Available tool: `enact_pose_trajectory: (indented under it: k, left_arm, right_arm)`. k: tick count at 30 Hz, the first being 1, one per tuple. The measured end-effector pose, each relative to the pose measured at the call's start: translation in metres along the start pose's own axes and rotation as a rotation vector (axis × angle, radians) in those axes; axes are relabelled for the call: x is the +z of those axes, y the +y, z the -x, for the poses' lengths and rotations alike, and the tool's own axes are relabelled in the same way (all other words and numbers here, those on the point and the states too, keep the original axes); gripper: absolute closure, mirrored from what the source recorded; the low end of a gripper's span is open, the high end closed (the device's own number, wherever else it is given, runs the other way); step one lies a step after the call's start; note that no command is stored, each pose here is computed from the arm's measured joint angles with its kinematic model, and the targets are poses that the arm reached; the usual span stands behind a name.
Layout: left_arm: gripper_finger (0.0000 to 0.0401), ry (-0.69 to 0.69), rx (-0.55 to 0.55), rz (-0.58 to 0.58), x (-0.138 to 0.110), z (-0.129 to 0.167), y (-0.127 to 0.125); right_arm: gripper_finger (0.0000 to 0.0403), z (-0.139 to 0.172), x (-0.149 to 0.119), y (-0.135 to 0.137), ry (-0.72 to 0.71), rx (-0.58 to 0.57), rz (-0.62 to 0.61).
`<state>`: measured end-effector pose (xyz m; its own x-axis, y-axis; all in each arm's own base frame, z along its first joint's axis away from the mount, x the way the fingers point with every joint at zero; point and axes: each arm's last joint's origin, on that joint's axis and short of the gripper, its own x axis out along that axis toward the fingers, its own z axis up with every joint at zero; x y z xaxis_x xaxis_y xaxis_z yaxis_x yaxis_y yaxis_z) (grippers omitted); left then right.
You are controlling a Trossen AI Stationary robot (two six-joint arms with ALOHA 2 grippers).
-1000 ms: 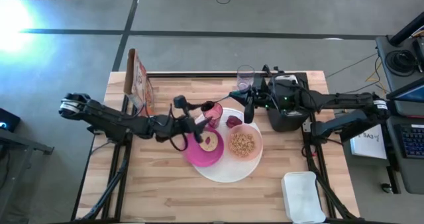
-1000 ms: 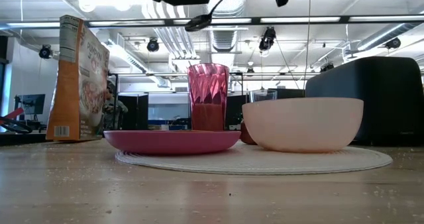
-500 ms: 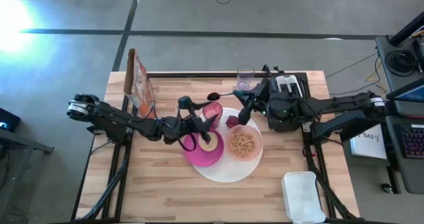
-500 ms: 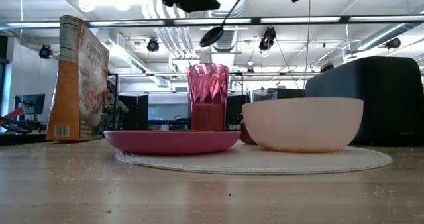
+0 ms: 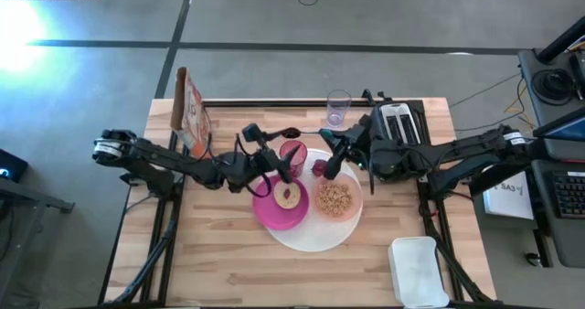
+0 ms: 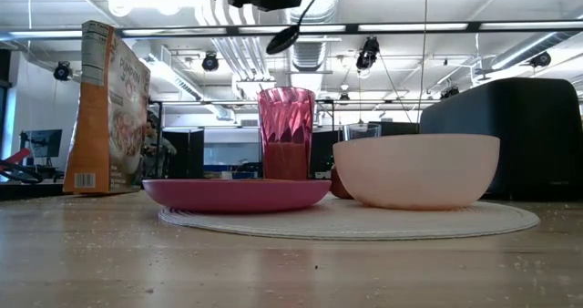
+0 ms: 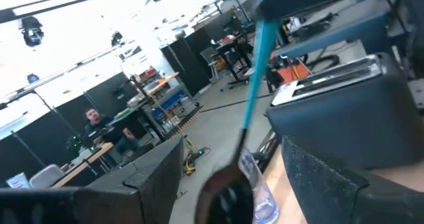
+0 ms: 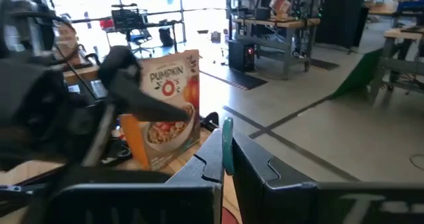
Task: Arrange a breakfast setting
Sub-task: Put the blue spoon on the white table mat right beside to the light orange bowl
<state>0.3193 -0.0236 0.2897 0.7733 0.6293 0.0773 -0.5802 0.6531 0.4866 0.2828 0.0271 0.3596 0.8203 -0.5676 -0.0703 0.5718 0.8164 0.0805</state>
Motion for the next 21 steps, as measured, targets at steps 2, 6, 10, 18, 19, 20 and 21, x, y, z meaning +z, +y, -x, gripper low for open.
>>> enact_pose_trajectory:
  k: [2,6,10,18,19,20,21]
  left_arm:
    - [0.0173,-0.006,-0.004,0.010,-0.001,-0.003,0.002]
    - [0.0206,-0.022,-0.029,0.037,-0.003,-0.007,0.005]
    - [0.0238,-0.019,-0.021,0.033,-0.004,-0.009,0.007]
    - [0.0270,-0.007,0.003,0.000,-0.008,-0.015,0.013]
    - [0.0274,-0.005,0.005,-0.008,-0.008,-0.015,0.013]
    - [0.0278,-0.004,0.006,-0.015,-0.009,-0.016,0.014]
    - [0.0283,-0.004,0.006,-0.022,-0.009,-0.017,0.015]
  right_arm:
    - [0.0394,0.000,-0.001,0.004,-0.013,0.010,0.000]
    - [0.0394,-0.001,0.002,0.008,-0.046,0.030,-0.001]
    - [0.0394,-0.001,0.002,0.010,-0.061,0.038,-0.003]
    - [0.0394,-0.001,0.002,0.012,-0.066,0.053,0.013]
    - [0.0394,-0.001,0.002,0.012,-0.066,0.055,0.015]
    - [0.0394,-0.001,0.002,0.013,-0.065,0.065,0.018]
    - [0.0394,-0.001,0.002,0.013,-0.064,0.079,0.021]
